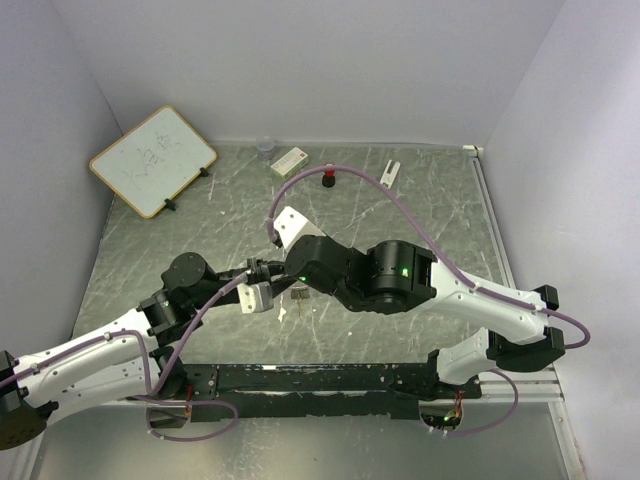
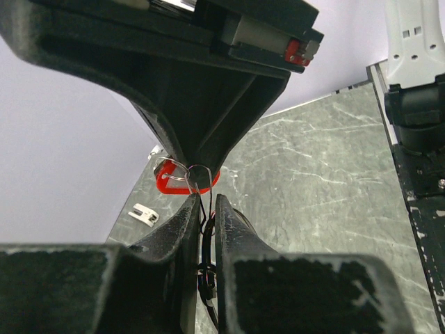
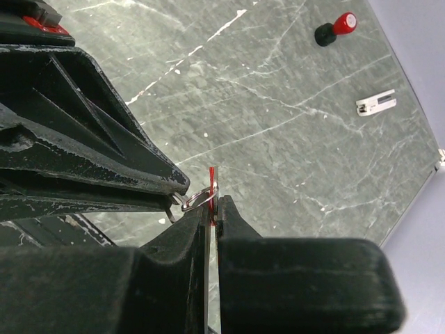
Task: Remove the keys from the keyring
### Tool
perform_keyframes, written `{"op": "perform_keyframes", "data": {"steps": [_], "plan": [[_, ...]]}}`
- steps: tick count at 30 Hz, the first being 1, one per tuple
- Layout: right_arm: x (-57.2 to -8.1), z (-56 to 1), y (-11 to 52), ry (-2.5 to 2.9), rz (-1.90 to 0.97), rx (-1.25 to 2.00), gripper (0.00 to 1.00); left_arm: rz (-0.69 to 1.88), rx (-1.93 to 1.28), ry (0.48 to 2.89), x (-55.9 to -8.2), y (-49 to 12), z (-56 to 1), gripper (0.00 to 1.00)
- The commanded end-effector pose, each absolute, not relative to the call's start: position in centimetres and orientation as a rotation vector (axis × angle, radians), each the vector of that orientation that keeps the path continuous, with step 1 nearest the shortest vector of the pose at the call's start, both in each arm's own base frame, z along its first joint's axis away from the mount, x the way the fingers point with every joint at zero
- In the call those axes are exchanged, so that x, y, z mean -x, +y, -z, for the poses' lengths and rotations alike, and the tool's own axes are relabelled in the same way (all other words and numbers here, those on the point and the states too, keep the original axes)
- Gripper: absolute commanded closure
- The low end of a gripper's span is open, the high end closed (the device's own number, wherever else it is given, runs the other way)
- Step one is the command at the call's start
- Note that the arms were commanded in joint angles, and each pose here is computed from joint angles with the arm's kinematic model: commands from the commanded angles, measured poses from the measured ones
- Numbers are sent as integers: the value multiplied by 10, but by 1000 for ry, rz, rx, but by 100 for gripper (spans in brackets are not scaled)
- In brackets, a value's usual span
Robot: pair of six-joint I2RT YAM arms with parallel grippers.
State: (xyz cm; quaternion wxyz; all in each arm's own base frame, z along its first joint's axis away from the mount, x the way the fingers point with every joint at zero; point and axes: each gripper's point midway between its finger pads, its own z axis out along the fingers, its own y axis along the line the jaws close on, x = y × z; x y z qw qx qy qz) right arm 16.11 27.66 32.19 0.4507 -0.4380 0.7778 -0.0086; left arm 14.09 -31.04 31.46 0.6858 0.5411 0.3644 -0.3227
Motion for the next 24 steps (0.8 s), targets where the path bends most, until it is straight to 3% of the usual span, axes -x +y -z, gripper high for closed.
{"op": "perform_keyframes", "data": {"steps": [1,10,24], "plan": [[-162,-328,282,1908,-18,1064,100,803,-1355,726,-109,-312,-315,92],[-145,-293,294,1962,-63,1247,100,834,-1466,664,-89,-305,-313,93],[-131,-284,332,1814,-389,1434,100,912,-1484,505,-57,-292,-332,93]]}}
